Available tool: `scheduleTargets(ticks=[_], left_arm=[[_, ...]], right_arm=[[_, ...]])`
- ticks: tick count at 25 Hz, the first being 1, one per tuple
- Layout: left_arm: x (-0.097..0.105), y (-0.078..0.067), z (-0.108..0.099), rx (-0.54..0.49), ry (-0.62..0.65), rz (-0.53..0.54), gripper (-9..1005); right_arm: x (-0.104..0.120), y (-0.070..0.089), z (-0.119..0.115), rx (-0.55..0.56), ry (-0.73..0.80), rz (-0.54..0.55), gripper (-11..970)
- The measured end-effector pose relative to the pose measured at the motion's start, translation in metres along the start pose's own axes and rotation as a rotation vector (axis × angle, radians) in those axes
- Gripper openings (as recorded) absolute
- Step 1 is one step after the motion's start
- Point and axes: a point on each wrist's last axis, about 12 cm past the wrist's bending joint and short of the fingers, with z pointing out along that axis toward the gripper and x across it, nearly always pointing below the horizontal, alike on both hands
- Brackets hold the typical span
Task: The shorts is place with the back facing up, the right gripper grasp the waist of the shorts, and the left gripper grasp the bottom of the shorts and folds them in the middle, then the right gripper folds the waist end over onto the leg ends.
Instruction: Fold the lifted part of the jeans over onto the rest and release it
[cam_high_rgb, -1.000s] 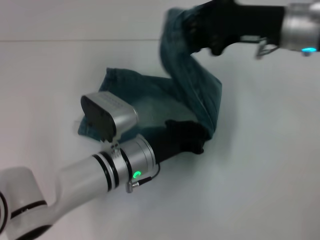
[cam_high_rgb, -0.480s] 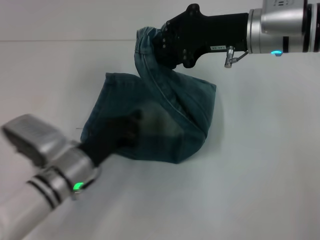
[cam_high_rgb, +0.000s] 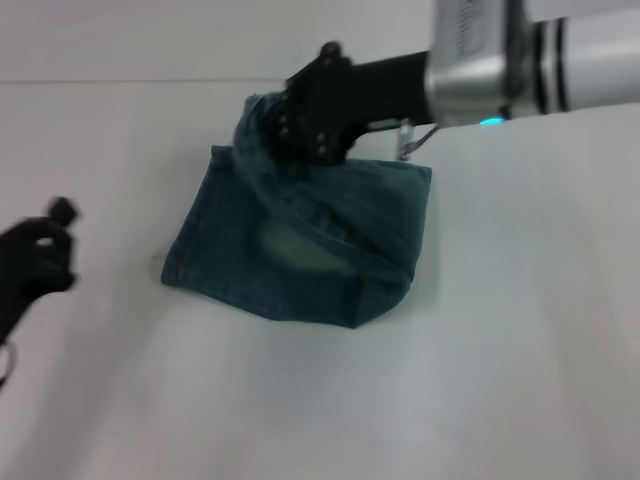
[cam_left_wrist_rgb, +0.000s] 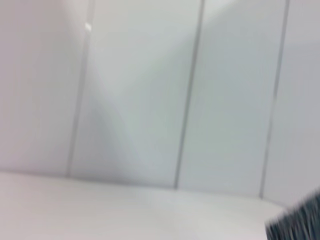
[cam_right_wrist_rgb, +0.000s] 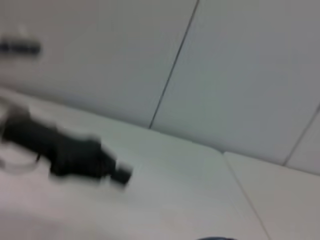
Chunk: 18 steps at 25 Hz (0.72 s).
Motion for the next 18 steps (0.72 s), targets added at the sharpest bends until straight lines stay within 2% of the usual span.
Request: scheduleTargets(ticks=[3, 8, 16, 18], left_arm=[[-0.005, 0.006, -0.022, -0.034, -0.049, -0.016, 19], [-0.005, 0.006, -0.038, -0.047, -0.063, -0.040, 18], [-0.004, 0.006, -0.044, -0.054, -0.056, -0.048, 16], [-0.004, 0.006, -0.044, -0.054, -0.056, -0.047, 17]], right_arm=[[-0.004, 0.004, 0.022, -0.028, 0.032, -0.073, 103], [-0.008, 0.010, 0.054, -0.077, 0.143, -0.178, 106], [-0.013, 0.025, 0.072, -0.172, 0.220, -0.232, 112], [-0.014, 0.029, 0.073, -0.185, 0.221, -0.236, 188]])
